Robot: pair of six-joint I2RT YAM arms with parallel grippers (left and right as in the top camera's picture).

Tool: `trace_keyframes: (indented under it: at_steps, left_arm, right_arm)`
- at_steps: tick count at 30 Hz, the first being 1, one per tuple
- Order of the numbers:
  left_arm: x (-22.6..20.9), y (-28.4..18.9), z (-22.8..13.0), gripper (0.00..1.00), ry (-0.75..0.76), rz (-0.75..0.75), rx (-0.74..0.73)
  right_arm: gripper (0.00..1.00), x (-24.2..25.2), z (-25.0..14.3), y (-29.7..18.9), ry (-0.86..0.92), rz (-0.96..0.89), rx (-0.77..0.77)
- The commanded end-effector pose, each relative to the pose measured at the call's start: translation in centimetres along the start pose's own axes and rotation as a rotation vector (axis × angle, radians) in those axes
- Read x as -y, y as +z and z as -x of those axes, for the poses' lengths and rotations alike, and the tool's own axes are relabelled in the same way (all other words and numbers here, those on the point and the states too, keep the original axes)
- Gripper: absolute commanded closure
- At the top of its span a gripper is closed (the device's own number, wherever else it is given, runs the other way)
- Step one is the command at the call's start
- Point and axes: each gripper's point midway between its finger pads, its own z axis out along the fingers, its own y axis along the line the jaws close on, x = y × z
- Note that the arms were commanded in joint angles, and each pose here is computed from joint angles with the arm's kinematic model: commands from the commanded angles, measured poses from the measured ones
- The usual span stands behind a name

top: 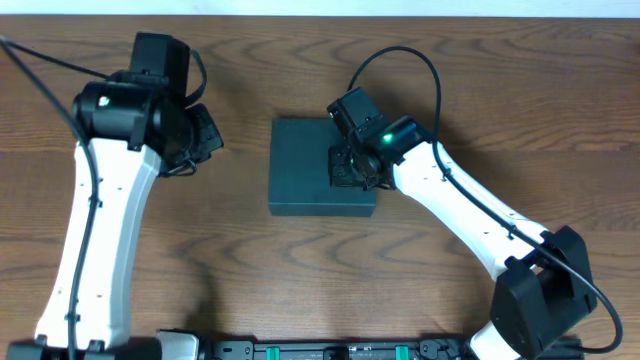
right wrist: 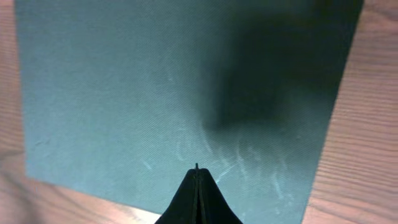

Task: Pack container

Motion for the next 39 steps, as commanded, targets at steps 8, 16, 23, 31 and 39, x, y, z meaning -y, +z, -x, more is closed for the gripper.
trace_keyframes:
  at_steps: [8, 16, 23, 31, 39]
  left_arm:
    - [-1.2, -5.3, -0.7, 0.95, -0.003, -0.054, 0.148]
    - [-2.1, -7.0, -2.0, 0.94, 0.001, -0.064, 0.172]
    - [-3.2, -8.5, -3.7, 0.26, 0.012, -0.067, 0.177]
    - [-4.1, -10.9, -5.2, 0.01, 0.009, -0.109, 0.238]
    - [-5.6, -11.9, -7.6, 0.01, 0.046, -0.100, 0.234]
  right_arm:
    - [0.99, 1.1, -1.4, 3.1, -0.068, -0.105, -0.069]
    - [0.99, 0.8, -1.4, 2.7, -0.073, -0.102, -0.063]
    - [0.77, -1.2, -1.8, -2.2, -0.115, -0.034, 0.011]
    - [0.01, -1.2, -2.5, -9.2, -0.126, 0.029, 0.122]
    - [0.01, -0.2, -3.9, -14.7, -0.277, 0.027, 0.229]
